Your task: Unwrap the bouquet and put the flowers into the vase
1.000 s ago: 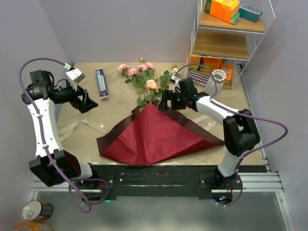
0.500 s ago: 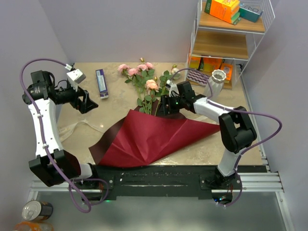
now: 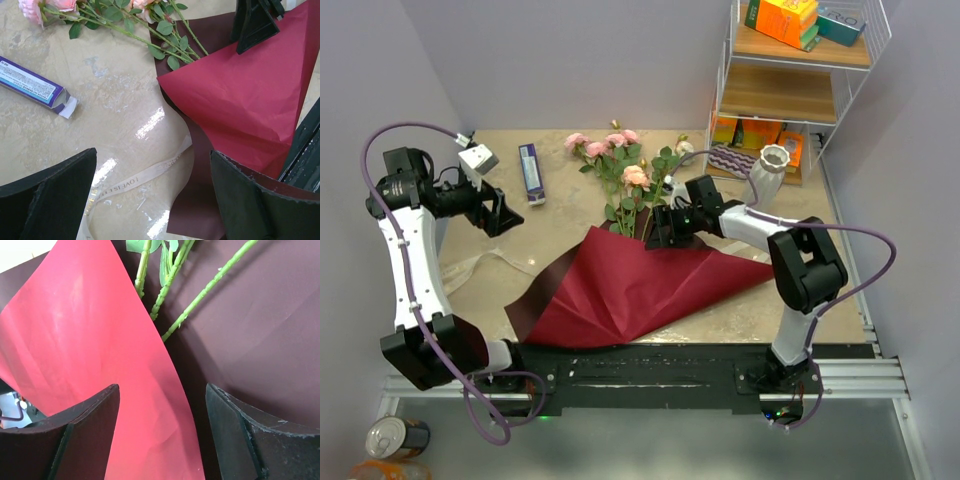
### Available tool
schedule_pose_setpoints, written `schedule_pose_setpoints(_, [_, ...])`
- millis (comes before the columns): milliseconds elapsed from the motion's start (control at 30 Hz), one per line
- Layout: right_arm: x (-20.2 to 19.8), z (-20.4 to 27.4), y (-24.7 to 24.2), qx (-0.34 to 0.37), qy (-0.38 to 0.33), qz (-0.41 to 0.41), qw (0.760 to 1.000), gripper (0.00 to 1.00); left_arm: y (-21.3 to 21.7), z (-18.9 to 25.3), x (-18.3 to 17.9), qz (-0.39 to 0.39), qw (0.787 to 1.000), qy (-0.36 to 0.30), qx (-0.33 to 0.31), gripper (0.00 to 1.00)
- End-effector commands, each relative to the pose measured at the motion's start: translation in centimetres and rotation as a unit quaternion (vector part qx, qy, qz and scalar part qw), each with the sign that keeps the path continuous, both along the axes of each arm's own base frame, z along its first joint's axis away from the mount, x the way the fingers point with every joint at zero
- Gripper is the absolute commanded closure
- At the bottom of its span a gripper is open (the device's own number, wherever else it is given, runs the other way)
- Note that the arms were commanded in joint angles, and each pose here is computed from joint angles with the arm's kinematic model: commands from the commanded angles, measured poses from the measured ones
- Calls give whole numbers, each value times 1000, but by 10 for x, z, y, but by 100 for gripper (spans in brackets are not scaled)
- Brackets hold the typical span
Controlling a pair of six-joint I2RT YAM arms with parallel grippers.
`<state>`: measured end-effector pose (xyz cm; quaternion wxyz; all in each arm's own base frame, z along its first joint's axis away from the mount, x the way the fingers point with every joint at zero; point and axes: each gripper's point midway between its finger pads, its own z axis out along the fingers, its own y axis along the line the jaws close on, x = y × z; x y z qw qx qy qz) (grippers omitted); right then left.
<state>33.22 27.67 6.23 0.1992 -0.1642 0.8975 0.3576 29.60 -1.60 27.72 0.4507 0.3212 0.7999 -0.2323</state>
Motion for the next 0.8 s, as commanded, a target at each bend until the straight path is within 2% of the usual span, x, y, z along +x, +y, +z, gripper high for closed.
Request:
schedule_pose_setpoints(0, [14, 3, 7, 7, -28, 11, 1000, 27, -3, 5, -2, -7, 1000, -22, 6, 1])
schedule_pose_setpoints(100, [17, 3, 17, 25, -18, 22, 999, 28, -2, 4, -3, -6, 1000, -21, 7, 1])
schedule_pose_setpoints(233, [10, -1, 29, 33, -5, 44, 998, 39, -1, 6, -2, -4, 1000, -25, 13, 1])
schedule_pose_setpoints(267, [9, -1, 30, 35, -3, 47, 998, 57, -1, 6, -1, -4, 1000, -25, 13, 0])
schedule_pose_setpoints(300, [6, -5, 29, 33, 5, 48, 998, 68, 0, 6, 0, -2, 1000, -26, 13, 1])
schedule_pose_setpoints(400, [2, -2, 29, 39, 8, 46, 998, 95, -1, 7, 1, -3, 1000, -26, 10, 0])
schedule_pose_setpoints(433, [-2, 0, 29, 43, 6, 48, 998, 98, -1, 7, 1, -3, 1000, -26, 9, 1])
schedule_pose_setpoints(600, [-2, 45, 32, 78, -42, 51, 995, 100, 0, 6, 2, -1, 1000, -25, 8, 1])
schedule_pose_setpoints(767, [-34, 118, 40, 154, -113, 100, 977, 100, 1, 6, 3, 4, 1000, -23, 8, 1])
